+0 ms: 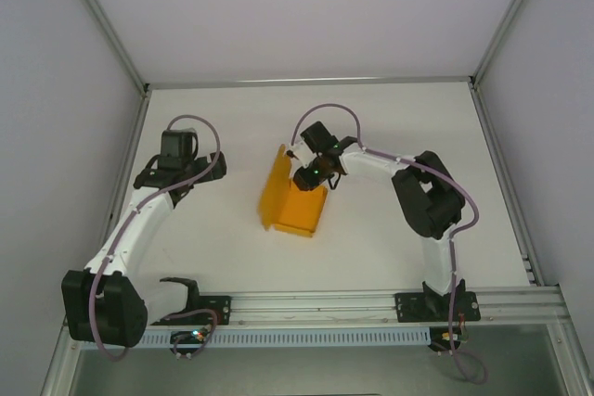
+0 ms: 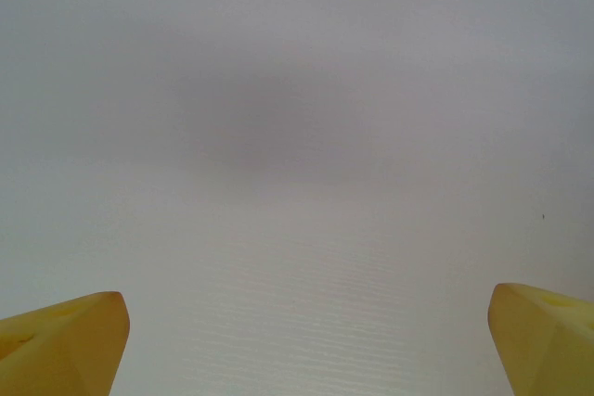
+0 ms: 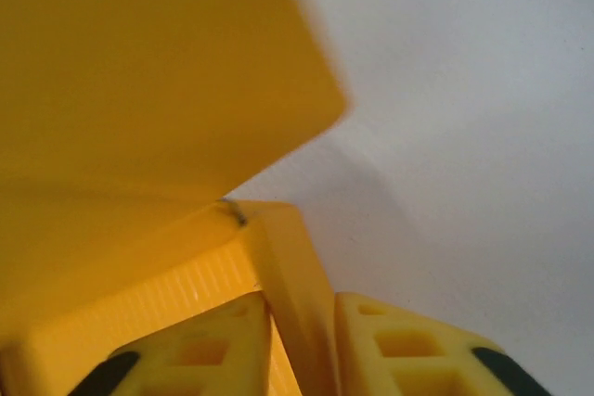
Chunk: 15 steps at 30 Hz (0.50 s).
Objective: Assemble paper box
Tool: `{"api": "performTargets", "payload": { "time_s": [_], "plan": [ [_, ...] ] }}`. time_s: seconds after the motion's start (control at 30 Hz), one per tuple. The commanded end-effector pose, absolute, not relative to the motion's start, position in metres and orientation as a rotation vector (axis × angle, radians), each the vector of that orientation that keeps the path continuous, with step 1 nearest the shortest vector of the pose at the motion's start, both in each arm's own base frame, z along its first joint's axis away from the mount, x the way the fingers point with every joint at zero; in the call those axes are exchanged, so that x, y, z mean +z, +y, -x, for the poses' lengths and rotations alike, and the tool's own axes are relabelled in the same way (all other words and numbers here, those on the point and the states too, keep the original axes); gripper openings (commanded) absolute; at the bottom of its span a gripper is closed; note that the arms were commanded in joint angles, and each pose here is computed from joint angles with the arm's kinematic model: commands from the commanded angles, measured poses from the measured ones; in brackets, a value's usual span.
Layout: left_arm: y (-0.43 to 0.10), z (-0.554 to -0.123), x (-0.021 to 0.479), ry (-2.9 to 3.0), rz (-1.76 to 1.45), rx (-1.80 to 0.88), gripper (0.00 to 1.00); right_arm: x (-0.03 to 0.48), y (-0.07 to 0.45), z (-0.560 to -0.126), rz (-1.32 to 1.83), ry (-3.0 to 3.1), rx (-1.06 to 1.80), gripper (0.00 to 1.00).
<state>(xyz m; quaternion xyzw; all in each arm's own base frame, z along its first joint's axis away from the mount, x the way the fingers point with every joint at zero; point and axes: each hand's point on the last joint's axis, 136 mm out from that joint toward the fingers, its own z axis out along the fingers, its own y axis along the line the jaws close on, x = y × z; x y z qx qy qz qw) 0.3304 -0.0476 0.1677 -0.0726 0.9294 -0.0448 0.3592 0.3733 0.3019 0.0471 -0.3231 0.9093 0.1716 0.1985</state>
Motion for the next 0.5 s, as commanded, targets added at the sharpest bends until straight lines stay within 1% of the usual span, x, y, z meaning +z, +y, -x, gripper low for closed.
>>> {"api": "performTargets", "payload": {
  "time_s": [0.0, 0.1, 0.13, 0.17, 0.23, 0.37, 0.47],
  "plan": [
    [-0.046, -0.332, 0.178, 2.362, 0.223, -0.139, 1.00, 0.045, 0.279, -0.369, 0.769, 2.593, 0.339, 0.15],
    [-0.046, -0.333, 0.179, 2.354, 0.225, -0.138, 1.00, 0.050, 0.262, -0.369, 0.605, 2.568, 0.215, 0.07],
    [-0.046, -0.334, 0.179, 2.353, 0.223, -0.139, 1.00, 0.051, 0.255, -0.366, 0.563, 2.562, 0.159, 0.06],
    [-0.046, -0.334, 0.179, 2.352, 0.224, -0.139, 1.00, 0.051, 0.249, -0.364, 0.529, 2.557, 0.103, 0.07],
    [-0.047, -0.334, 0.179, 2.354, 0.222, -0.142, 1.00, 0.044, 0.242, -0.353, 0.496, 2.585, 0.043, 0.17],
    [-0.063, -0.333, 0.177, 2.369, 0.172, -0.236, 1.00, 0.023, 0.232, -0.332, 0.498, 2.650, -0.053, 0.20],
    [-0.064, -0.332, 0.178, 2.369, 0.166, -0.223, 1.00, 0.023, 0.223, -0.326, 0.491, 2.671, -0.105, 0.23]
  ]
}}
